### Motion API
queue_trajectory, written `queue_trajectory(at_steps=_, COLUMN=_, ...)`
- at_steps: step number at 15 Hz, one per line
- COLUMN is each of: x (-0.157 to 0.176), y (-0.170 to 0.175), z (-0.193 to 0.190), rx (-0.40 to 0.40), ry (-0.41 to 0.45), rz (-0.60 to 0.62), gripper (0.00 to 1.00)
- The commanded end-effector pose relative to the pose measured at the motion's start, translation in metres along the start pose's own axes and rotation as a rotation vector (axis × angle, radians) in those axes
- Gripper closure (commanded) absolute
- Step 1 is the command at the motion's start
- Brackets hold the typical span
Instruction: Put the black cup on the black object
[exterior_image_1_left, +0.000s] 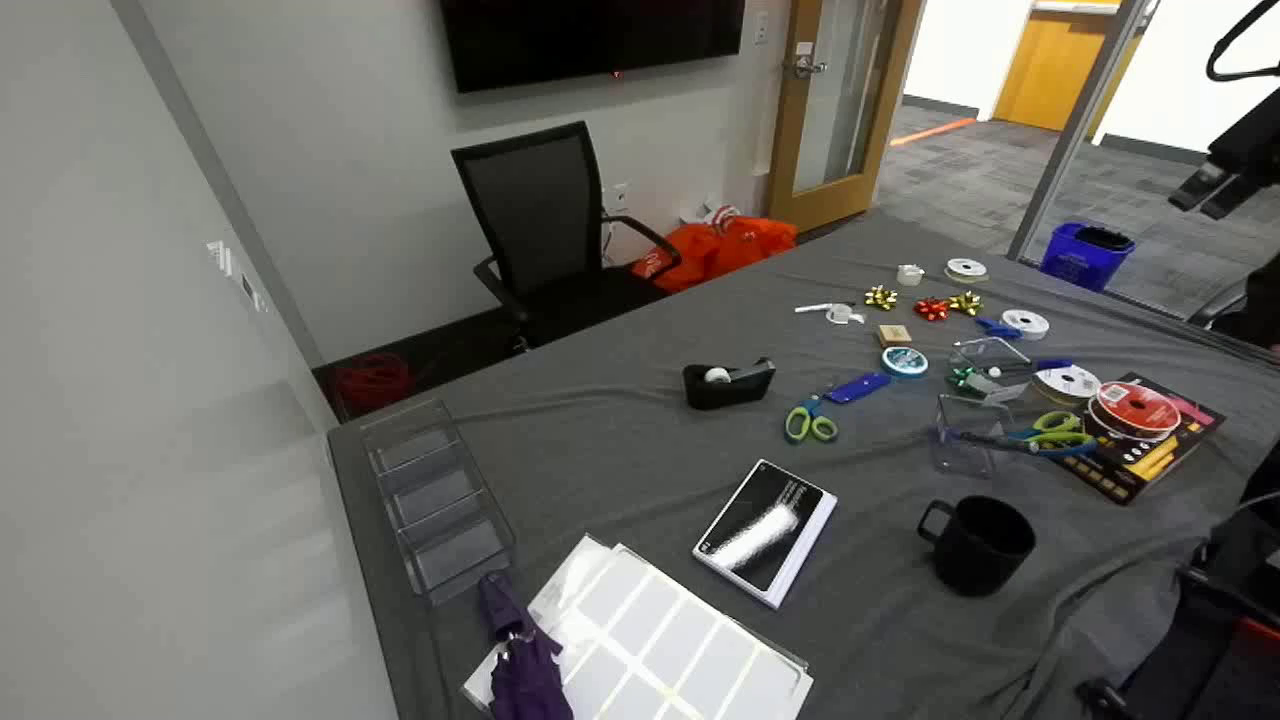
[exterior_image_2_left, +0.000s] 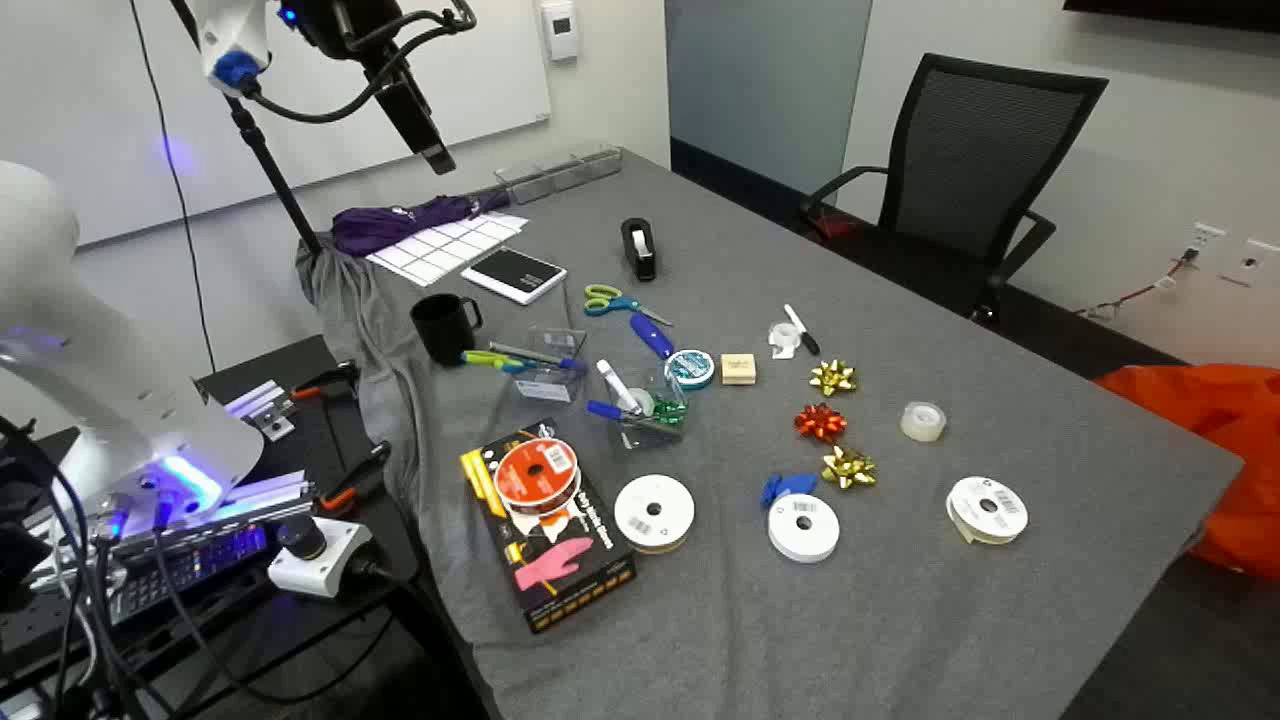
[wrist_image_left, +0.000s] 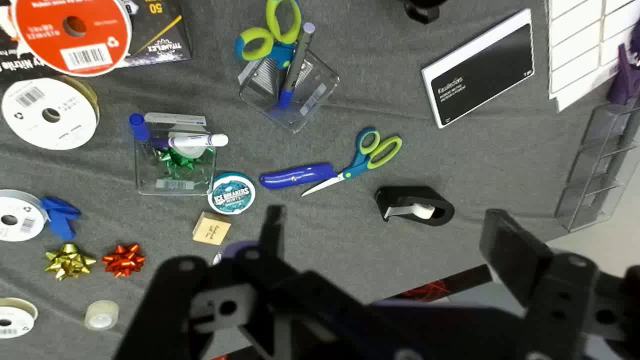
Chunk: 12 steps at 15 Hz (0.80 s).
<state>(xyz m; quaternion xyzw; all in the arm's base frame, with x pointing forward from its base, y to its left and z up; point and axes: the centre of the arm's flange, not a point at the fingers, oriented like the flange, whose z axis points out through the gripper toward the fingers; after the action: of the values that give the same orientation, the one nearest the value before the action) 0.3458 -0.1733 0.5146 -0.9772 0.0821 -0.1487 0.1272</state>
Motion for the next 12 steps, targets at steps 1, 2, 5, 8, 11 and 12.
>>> queue_trajectory(at_steps=1, x=0.0, y=0.0, z=0.0, rx=0.0, ry=0.0, rz=0.0, gripper=0.0)
queue_trajectory(at_steps=2, x=0.0, y=0.0, z=0.0, rx=0.0, ry=0.0, rz=0.0, gripper=0.0)
queue_trajectory(at_steps=5, x=0.0, y=0.0, z=0.0, rx=0.0, ry=0.0, rz=0.0, gripper=0.0)
queue_trajectory(at_steps=8, x=0.0, y=0.0, z=0.0, rx=0.0, ry=0.0, rz=0.0, gripper=0.0)
queue_trajectory(at_steps=11, x=0.0, y=0.0, z=0.0, rx=0.0, ry=0.0, rz=0.0, gripper=0.0)
queue_trajectory(at_steps=12, x=0.0, y=0.0, z=0.0, rx=0.0, ry=0.0, rz=0.0, gripper=0.0)
